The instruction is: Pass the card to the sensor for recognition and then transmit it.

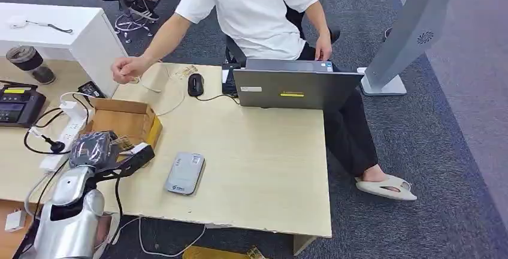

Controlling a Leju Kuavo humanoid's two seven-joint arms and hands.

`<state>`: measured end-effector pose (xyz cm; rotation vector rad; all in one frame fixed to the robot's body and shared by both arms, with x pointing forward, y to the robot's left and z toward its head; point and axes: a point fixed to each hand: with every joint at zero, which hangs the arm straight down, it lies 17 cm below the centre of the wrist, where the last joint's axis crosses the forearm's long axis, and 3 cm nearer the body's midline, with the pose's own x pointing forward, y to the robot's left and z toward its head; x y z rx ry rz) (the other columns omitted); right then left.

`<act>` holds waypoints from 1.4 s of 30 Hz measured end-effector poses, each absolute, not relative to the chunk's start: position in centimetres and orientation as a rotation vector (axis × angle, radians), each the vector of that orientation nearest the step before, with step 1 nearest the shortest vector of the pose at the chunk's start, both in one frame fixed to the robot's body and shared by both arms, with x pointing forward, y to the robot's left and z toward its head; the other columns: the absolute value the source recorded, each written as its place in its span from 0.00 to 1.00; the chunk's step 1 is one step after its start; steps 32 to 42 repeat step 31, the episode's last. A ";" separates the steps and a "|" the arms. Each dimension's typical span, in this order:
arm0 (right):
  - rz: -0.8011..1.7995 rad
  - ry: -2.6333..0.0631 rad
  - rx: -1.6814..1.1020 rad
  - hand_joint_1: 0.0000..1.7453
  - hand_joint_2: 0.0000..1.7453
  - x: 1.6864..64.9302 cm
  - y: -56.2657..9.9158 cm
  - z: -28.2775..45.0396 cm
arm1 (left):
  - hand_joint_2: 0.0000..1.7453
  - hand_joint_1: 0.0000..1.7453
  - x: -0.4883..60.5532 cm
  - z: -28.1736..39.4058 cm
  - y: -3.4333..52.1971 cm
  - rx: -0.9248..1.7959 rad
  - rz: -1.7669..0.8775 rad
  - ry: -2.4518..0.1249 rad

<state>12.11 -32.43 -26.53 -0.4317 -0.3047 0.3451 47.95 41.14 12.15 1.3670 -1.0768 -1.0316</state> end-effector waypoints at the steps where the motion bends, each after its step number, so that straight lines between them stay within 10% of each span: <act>1: 0.345 -0.305 -0.432 0.00 1.00 12.1 -32.4 -26.5 | 1.00 1.00 48.1 12.4 41.2 1.372 -1.029 -1.080; 28: 0.344 -0.298 -0.441 0.00 1.00 12.6 -32.5 -26.4 | 1.00 1.00 51.0 28.2 44.0 1.640 -0.860 -1.210; 29: 0.346 -0.297 -0.440 0.00 1.00 12.6 -32.5 -26.4 | 1.00 0.00 51.0 28.4 44.1 1.644 -0.859 -1.209; 42: 0.356 -0.301 -0.432 0.00 1.00 12.7 -32.2 -26.5 | 1.00 0.00 51.0 28.7 44.3 1.651 -0.851 -1.209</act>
